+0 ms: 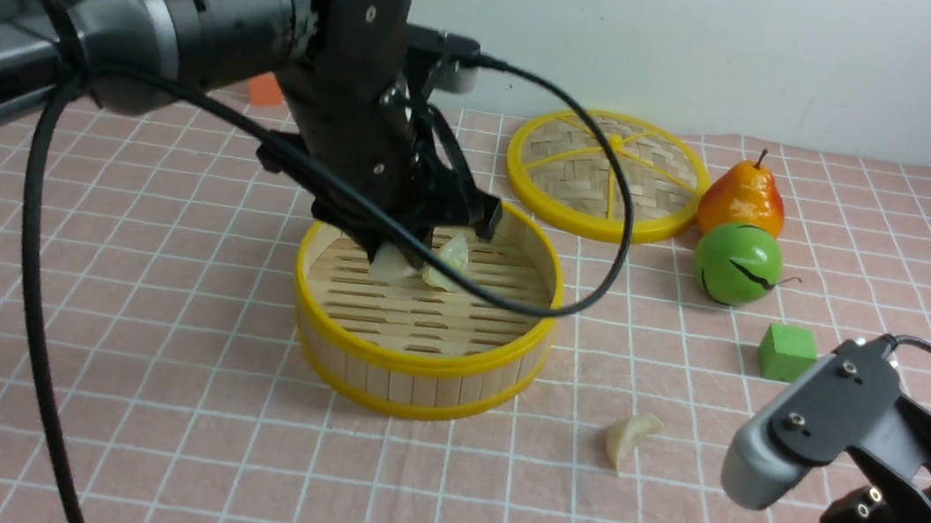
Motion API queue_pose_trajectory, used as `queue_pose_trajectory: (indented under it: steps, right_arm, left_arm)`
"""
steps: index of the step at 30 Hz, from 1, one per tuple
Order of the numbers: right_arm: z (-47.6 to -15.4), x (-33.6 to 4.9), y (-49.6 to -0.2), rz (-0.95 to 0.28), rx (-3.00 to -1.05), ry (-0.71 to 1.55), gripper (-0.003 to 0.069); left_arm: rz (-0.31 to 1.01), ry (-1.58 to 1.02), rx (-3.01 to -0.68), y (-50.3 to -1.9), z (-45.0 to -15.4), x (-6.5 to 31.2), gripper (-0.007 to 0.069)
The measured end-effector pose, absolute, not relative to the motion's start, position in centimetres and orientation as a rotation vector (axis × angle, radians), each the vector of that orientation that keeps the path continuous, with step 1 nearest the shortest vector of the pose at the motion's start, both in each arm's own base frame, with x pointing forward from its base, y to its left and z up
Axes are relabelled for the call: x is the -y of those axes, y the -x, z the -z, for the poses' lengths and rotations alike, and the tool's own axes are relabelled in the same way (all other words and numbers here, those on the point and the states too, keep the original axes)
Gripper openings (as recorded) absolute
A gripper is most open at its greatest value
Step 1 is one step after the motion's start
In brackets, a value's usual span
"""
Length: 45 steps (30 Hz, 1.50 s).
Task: Put the dumplings into the steamer on the table with the pink tablecloth.
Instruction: 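Place the dumpling into the bamboo steamer basket with the left gripper, then reach for and grasp a dumpling lying on the table beside the steamer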
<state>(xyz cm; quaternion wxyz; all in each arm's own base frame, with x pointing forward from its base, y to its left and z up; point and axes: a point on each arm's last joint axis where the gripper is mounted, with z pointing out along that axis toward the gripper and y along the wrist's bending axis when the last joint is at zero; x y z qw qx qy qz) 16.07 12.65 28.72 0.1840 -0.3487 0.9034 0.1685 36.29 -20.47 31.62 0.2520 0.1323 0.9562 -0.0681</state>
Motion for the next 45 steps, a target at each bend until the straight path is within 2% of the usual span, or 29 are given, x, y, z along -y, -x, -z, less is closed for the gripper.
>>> queue_pose_trajectory:
  steps: [3,10,13,18,24,25,27,30,33,35,36,37,39,42,45]
  right_arm:
    - [-28.8,-12.8,-16.0,-0.499,-2.553,0.967,0.0067]
    - [-28.8,-13.0,-15.6,-0.573,-2.609,0.903,0.0073]
    - [-28.8,-13.0,-15.6,-0.581,-2.625,0.879,0.0076]
    - [-28.8,-13.0,-15.5,-0.587,-2.634,0.866,0.008]
    - [-28.8,-13.0,-15.5,-0.588,-2.644,0.863,0.0084]
    - [-28.7,-12.9,-15.4,-0.589,-2.657,0.871,0.0084]
    - [-28.7,-12.8,-15.3,-0.584,-2.667,0.88,0.0084]
    - [-29.0,-12.6,-15.2,-0.548,-2.684,0.919,0.0084]
    - [-30.3,-12.7,-15.5,-0.535,-2.644,0.928,0.0084]
    - [-31.7,-13.1,-16.2,-0.537,-2.594,0.921,0.0084]
    - [-31.8,-13.1,-16.2,-0.538,-2.589,0.92,0.0084]
    - [-32.8,-13.6,-17.0,-0.541,-2.561,0.922,0.0084]
    - [-33.3,-14.5,-17.7,-0.538,-2.549,0.954,0.0084]
    - [-33.3,-16.5,-18.4,-0.508,-2.546,1.06,0.0084]
    - [-32.9,-18.7,-18.6,-0.46,-2.533,1.18,0.0084]
  left_arm:
    - [0.18,-0.316,-2.591,-38.3,-31.3,20.0,0.0228]
    - [0.113,-0.235,-2.703,-44.0,-24.3,19.2,0.0228]
    - [0.105,-0.238,-2.723,-45.0,-22.3,19.6,0.0228]
    - [0.107,-0.241,-2.724,-45.6,-21.0,20.0,0.0231]
    - [0.101,-0.24,-2.727,-45.6,-21.3,20.0,0.0347]
    - [0.098,-0.233,-2.732,-45.6,-22.2,19.9,0.0381]
    - [0.095,-0.23,-2.736,-45.4,-23.1,19.9,0.0395]
    - [0.105,-0.216,-2.71,-44.2,-27.9,19.3,0.0406]
    - [0.153,-0.2,-2.612,-41.9,-34.1,18.3,0.0379]
    - [0.192,-0.205,-2.533,-39.8,-38.1,17.8,0.0337]
    - [0.199,-0.207,-2.515,-39.3,-38.9,17.7,0.0327]
    - [0.226,-0.227,-2.457,-37.4,-41.6,17.5,0.0279]
    - [0.26,-0.255,-2.393,-34.8,-44.3,17.4,0.0209]
    - [0.291,-0.298,-2.357,-31.4,-46.3,17.1,0.0107]
    - [0.3,-0.324,-2.354,-28.4,-47.0,16.3,0.002]
